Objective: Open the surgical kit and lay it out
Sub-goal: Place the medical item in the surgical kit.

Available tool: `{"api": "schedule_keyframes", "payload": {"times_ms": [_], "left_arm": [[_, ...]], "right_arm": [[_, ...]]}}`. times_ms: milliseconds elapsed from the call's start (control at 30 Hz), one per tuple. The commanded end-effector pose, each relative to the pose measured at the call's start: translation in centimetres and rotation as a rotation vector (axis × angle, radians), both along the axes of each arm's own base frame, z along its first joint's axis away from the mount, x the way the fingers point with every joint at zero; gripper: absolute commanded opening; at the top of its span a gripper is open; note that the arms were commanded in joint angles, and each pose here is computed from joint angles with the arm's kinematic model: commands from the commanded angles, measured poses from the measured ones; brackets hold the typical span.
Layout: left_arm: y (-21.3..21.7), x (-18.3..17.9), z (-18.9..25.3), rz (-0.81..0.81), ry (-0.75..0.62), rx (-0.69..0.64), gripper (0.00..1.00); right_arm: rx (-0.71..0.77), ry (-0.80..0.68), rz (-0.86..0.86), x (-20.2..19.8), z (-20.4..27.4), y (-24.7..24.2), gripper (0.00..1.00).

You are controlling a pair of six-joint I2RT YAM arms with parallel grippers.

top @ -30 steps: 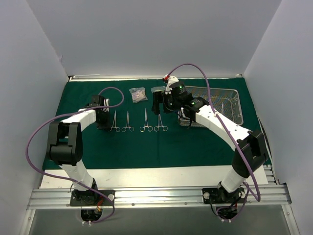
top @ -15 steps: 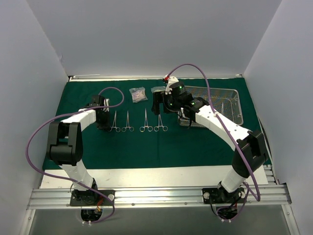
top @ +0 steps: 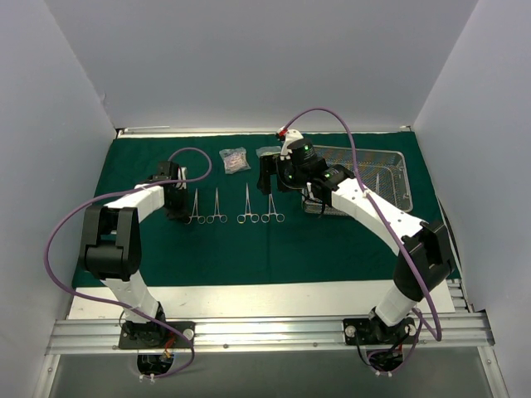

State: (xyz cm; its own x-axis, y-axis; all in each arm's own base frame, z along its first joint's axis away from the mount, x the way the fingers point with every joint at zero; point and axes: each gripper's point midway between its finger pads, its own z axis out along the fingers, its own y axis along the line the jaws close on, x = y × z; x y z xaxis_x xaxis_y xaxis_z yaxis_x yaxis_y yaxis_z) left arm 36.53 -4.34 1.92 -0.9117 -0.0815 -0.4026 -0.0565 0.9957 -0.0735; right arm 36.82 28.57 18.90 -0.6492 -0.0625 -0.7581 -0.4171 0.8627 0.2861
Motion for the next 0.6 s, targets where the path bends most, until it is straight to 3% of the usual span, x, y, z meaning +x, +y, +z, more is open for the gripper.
{"api": "schedule_keyframes", "payload": {"times_ms": [0,400,500,567], "left_arm": [[0.1,1.7,0.9,0.023,-0.045,0.011,0.28],[0.9,1.7,3.7,0.065,-0.086,0.041,0.36],[1.4,1.7,5.4,0.098,-0.112,0.056,0.39],[1.9,1.6,7.0,0.122,-0.14,0.067,0.47]], "right_arm": [[0.016,-0.022,0.007,0.1,0.7,-0.1,0.88],[0.013,-0.042,-0.005,0.3,1.6,-0.4,0.88],[0.002,-0.053,-0.019,0.7,1.9,-0.9,0.88],[-0.011,-0.065,-0.041,1.2,2.5,-1.5,0.88]]}}
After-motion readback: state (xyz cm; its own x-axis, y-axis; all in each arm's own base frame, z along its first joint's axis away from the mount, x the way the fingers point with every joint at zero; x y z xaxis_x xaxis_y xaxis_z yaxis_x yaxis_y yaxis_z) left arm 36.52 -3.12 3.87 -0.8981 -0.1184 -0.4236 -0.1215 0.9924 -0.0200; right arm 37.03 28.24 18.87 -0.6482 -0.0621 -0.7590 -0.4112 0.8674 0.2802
